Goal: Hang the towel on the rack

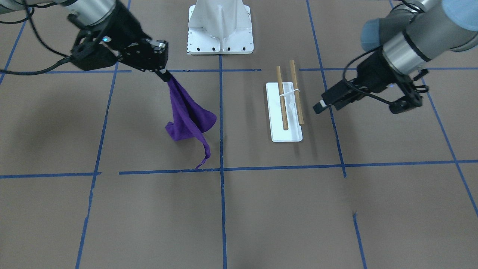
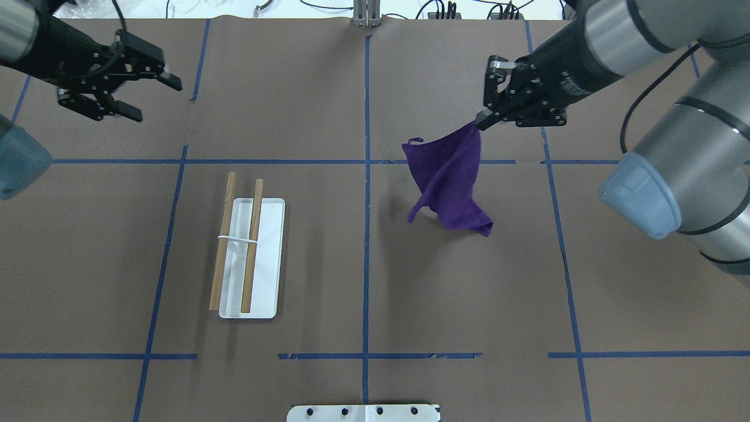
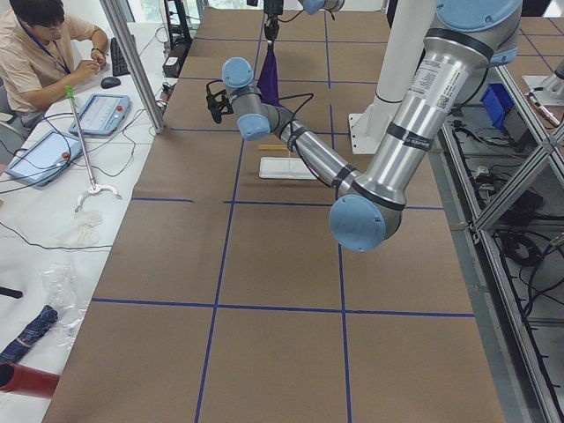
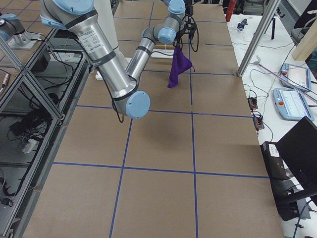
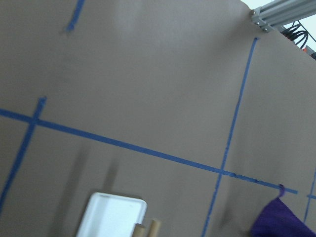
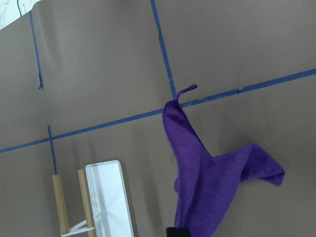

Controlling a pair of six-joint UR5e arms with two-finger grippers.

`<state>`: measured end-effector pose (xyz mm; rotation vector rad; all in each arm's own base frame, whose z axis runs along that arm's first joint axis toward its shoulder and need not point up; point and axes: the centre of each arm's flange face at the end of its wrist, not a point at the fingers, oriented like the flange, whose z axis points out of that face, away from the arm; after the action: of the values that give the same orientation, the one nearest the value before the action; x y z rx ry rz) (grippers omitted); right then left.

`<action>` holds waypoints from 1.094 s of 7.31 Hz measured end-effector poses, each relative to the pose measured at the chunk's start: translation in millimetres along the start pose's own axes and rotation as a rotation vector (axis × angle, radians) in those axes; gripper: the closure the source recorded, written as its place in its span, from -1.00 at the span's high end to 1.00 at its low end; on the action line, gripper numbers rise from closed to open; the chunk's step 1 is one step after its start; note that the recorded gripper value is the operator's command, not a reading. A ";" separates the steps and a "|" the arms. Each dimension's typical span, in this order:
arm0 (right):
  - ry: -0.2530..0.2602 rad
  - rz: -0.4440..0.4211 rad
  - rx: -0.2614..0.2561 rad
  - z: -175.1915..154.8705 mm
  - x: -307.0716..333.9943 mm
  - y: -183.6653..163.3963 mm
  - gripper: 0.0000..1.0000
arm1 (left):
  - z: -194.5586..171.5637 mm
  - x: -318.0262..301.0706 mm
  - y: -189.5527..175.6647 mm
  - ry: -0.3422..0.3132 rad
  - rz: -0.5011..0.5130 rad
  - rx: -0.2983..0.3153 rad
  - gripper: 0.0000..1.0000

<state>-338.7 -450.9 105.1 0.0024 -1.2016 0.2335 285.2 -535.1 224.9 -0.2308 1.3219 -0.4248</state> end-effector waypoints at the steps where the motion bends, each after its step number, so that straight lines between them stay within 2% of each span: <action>1: 0.000 -0.051 0.032 21.1 -26.2 28.2 -1.00 | 23.9 30.0 22.5 0.004 -0.084 -0.045 0.90; 2: -0.009 -0.084 0.049 32.3 -44.1 47.8 -1.00 | 38.1 48.8 40.6 0.006 -0.136 -0.078 0.90; 4: -0.020 -0.133 0.051 44.0 -65.1 66.6 -1.00 | 57.0 70.0 69.5 0.003 -0.190 -0.127 0.88; 7: -0.032 -0.170 0.055 45.6 -78.0 73.6 -1.00 | 77.8 89.0 108.4 -0.002 -0.218 -0.190 0.61; 8: -0.033 -0.174 0.056 45.4 -79.1 73.8 -1.00 | 83.1 89.7 117.1 -0.006 -0.214 -0.205 0.23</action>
<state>-420.9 -398.6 39.7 0.1592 -1.2198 0.1150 402.0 -474.1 118.6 -0.5479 1.3403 -0.4679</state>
